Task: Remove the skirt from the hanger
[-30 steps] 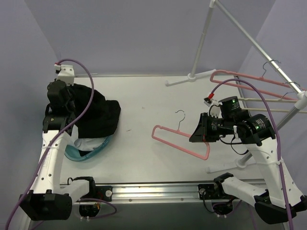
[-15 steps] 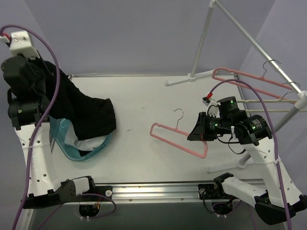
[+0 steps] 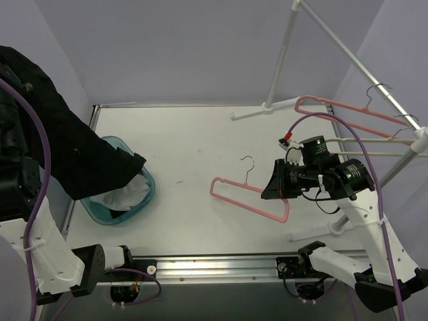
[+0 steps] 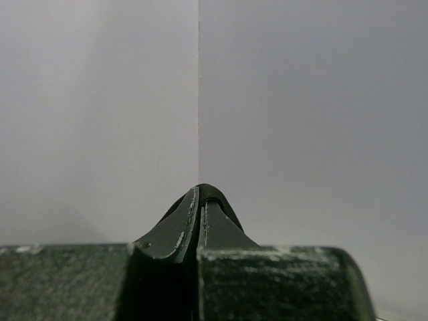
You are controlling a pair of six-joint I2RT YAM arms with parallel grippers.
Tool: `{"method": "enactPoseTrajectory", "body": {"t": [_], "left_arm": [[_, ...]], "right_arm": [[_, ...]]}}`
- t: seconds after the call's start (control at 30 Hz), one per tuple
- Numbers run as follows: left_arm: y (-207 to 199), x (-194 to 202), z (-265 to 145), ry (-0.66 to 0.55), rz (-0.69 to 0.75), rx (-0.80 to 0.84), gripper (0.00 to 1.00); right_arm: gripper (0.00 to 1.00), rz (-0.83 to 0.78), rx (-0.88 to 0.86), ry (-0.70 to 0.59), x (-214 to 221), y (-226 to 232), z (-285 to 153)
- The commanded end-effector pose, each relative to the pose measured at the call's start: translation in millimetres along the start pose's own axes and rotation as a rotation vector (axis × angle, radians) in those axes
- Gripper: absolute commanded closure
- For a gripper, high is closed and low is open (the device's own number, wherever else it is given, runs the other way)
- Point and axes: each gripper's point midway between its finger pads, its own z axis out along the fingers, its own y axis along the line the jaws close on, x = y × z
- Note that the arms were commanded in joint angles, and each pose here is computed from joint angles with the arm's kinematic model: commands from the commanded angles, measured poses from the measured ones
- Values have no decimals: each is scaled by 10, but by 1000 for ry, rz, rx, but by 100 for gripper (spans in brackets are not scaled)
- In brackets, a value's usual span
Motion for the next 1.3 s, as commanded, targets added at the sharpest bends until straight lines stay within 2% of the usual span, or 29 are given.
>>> {"method": "enactPoseTrajectory", "body": {"t": [0.0,0.13,0.43,0.57,0.83,0.97,1.0,1.07,1.1,1.2,1.23,1.27], "left_arm": [[68,-81,-26,-22,8,-31,98],[80,-200,-52,-55,13,-34,98],[250,-543,-9,-173,198,-108,98],[271,-487,34,-171,221,-121,98],[318,-211,45,-93,295,-127,98],[317,89,98,-18,344,-113,98],[290,342,173,35,358,-93,98],[193,537,167,62,357,-30,98],[150,880,227,122,355,-3,98],[37,1253,190,178,286,55,98],[-3,1576,177,243,275,83,98],[-48,1730,175,271,259,106,98]], "right_arm": [[100,-38,-16,37,44,24,11],[100,-55,-6,48,25,29,36],[100,-93,9,42,-54,79,24],[100,-105,18,53,-92,84,74],[100,-143,32,76,-129,138,137],[100,-158,46,79,-140,137,152],[100,-158,50,81,-138,130,159],[100,-162,54,83,-137,118,170],[100,-161,58,83,-137,110,173],[100,-167,66,91,-122,96,184],[100,-166,70,92,-118,90,179],[100,-172,75,94,-113,84,184]]}}
